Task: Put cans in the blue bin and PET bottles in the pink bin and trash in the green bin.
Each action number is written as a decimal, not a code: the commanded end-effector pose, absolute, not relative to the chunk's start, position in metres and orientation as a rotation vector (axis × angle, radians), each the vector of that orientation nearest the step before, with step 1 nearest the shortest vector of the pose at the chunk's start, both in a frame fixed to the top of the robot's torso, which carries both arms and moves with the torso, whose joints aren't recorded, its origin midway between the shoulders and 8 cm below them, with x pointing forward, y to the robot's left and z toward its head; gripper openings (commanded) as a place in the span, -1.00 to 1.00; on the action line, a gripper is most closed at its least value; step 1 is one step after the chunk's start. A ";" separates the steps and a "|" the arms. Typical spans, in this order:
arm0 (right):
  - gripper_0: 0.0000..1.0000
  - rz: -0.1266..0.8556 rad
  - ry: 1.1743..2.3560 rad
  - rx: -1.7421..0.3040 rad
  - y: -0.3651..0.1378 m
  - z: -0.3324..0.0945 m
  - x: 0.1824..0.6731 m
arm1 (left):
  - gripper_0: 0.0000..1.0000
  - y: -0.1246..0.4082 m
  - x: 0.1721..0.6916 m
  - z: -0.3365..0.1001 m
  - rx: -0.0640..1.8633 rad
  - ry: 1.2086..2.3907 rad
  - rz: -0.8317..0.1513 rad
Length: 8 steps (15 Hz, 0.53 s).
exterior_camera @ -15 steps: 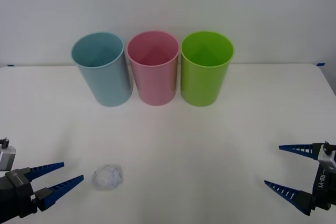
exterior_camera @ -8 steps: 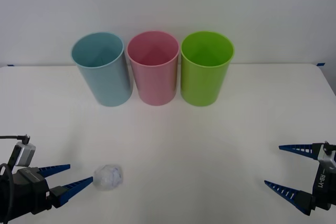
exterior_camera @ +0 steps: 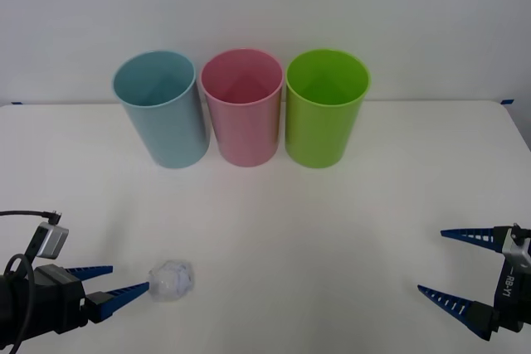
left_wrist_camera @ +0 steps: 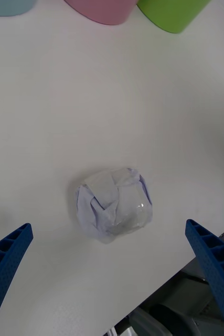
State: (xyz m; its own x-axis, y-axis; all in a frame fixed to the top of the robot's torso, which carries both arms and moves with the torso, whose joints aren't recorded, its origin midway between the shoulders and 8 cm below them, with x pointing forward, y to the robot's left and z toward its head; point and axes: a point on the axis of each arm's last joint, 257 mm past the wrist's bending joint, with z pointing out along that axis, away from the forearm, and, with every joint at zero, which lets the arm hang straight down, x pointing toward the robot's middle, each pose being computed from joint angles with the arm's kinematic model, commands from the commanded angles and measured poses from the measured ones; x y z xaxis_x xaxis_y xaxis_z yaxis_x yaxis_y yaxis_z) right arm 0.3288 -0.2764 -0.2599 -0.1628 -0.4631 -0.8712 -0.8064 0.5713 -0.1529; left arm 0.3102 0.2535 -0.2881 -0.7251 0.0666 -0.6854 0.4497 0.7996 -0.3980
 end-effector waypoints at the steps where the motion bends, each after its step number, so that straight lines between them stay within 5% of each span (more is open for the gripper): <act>1: 1.00 0.430 1.805 -1.041 -0.276 -0.260 0.329 | 1.00 0.245 0.304 -0.295 0.421 2.326 -0.747; 8: 1.00 0.430 1.805 -1.041 -0.276 -0.260 0.329 | 1.00 0.242 0.309 -0.308 0.488 2.337 -0.725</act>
